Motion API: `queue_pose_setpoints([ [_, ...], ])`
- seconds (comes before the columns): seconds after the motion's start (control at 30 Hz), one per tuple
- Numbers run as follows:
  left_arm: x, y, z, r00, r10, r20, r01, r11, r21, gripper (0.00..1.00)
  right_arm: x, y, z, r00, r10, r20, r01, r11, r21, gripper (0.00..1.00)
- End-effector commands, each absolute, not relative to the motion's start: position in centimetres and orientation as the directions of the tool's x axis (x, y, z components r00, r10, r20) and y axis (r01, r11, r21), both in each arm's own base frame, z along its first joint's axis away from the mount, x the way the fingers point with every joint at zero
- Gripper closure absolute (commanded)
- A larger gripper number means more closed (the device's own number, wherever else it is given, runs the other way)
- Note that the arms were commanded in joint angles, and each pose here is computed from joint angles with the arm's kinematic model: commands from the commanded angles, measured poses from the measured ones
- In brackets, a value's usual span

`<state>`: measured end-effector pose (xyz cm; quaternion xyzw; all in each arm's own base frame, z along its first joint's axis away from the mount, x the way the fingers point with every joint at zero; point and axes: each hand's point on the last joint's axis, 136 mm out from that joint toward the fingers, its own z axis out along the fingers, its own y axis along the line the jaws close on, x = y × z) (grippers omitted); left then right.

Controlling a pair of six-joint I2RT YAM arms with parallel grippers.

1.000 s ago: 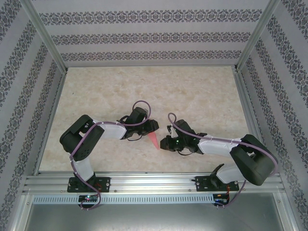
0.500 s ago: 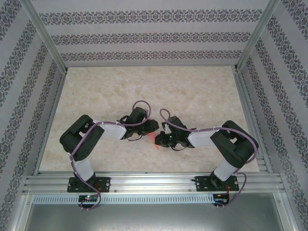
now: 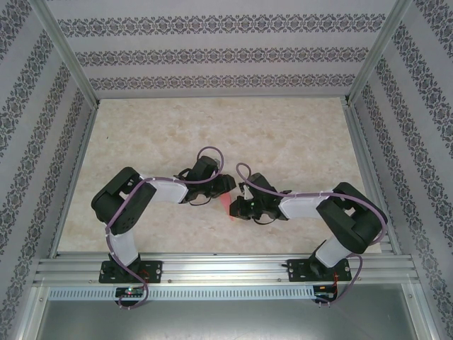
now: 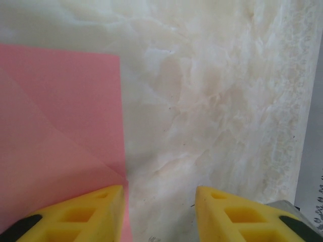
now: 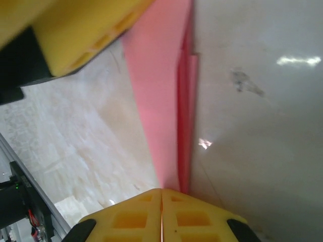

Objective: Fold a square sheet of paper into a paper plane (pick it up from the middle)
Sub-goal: Fold the wing for the fifth time at the center of the table.

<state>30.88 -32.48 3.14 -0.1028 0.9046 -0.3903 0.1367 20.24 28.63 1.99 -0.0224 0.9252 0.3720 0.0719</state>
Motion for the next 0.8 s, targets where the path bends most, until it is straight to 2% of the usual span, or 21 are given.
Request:
queue_pose_setpoints([
  [0.0,29.2,-30.7,-1.6,-0.950,-0.297,-0.092,-0.171,0.746,-0.644,0.58,21.9,29.8,2.8,-0.983,0.038,-0.181,-0.101,0.711,0.696,0.91],
  [0.17,29.2,-30.7,-1.4,-0.951,-0.295,-0.094,-0.169,0.750,-0.640,0.58,21.7,30.6,0.8,-0.992,0.034,-0.121,-0.064,0.689,0.722,0.90],
  [0.43,29.2,-30.4,-0.8,-0.950,-0.294,-0.108,-0.162,0.756,-0.634,0.57,18.5,27.4,-3.3,-0.999,0.023,-0.028,0.000,0.760,0.650,0.92],
  [0.6,29.4,-30.5,-0.3,-0.948,-0.296,-0.119,-0.156,0.755,-0.637,0.57,18.7,27.2,-2.4,-0.998,0.031,-0.055,-0.013,0.758,0.652,0.92],
  [0.77,29.4,-30.4,-0.1,-0.945,-0.303,-0.121,-0.159,0.753,-0.639,0.57,21.0,29.4,1.0,-0.991,0.050,-0.128,-0.056,0.701,0.711,0.91],
])
